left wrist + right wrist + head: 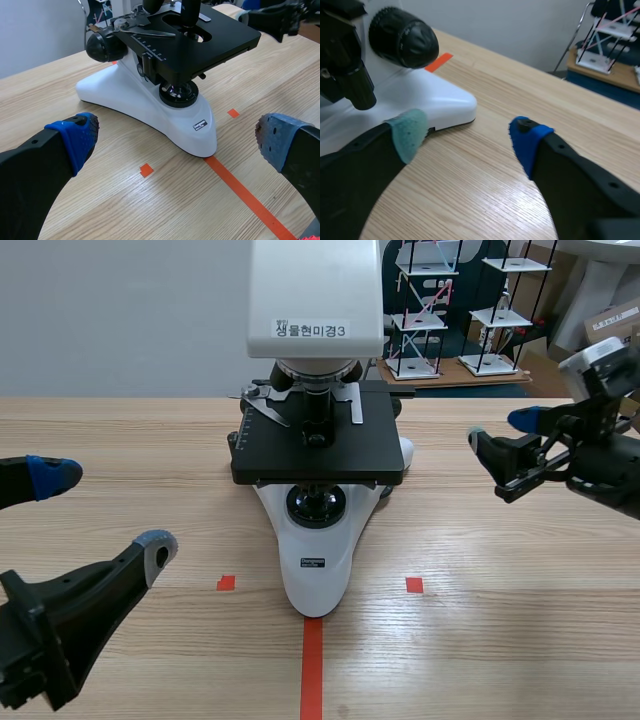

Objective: Return to the home posture

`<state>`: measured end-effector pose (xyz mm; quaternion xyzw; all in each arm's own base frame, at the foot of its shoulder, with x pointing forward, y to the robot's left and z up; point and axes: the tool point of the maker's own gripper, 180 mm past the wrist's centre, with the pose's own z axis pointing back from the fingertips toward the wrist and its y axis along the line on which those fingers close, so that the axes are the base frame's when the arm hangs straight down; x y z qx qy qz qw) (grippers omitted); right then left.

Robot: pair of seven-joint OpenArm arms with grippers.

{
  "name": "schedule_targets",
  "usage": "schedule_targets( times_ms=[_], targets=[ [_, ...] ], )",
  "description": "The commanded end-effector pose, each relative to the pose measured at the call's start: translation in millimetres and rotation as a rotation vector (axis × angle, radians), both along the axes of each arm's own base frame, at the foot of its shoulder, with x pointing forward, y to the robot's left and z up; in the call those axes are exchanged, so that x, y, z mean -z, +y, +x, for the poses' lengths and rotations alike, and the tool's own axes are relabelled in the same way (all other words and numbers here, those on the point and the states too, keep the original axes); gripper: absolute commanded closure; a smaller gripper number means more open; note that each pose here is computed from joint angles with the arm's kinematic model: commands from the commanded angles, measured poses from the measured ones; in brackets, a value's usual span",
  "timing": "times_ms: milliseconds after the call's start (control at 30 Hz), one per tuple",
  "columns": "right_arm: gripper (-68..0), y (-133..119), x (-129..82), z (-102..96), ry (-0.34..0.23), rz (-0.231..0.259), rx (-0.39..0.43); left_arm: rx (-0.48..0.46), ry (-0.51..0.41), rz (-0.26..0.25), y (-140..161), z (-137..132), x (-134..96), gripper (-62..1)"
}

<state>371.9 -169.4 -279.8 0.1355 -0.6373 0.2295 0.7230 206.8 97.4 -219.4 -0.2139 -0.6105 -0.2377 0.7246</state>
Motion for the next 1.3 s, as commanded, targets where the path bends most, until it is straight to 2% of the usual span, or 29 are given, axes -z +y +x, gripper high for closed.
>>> schedule_targets(
  times_ms=[0, 167, 300, 500, 667, 900, 1267],
  targets=[
    [-45.7, -3, -14, -6.2, -0.038, 0.0, -0.007, -0.006, -0.024, -0.02, -1, 2, -8, -62.3],
    [-58.7, 7, -25, -46.0, -0.046, -0.007, -0.047, -0.006, -0.024, -0.02, -1, 2, -8, -62.3],
    [-64.6, 19, -35, -78.2, -0.038, -0.014, -0.079, -0.006, -0.024, -0.02, -1, 2, -8, -62.3],
    [-66.0, 35, -52, -121.4, -0.036, -0.039, -0.134, -0.006, -0.024, -0.02, -1, 2, -8, -62.3],
    [-66.0, 44, -62, -147.5, -0.036, -0.067, -0.172, -0.006, -0.024, -0.02, -1, 2, -8, -62.3],
    [-65.9, 49, -69, -169.8, -0.06, -0.033, -0.202, -0.006, -0.024, -0.02, -1, 2, -8, -62.3],
    [-65.9, 49, -68, -173.2, -0.056, -0.023, -0.2, -0.006, -0.024, -0.02, -1, 2, -8, -62.3]
  ],
)
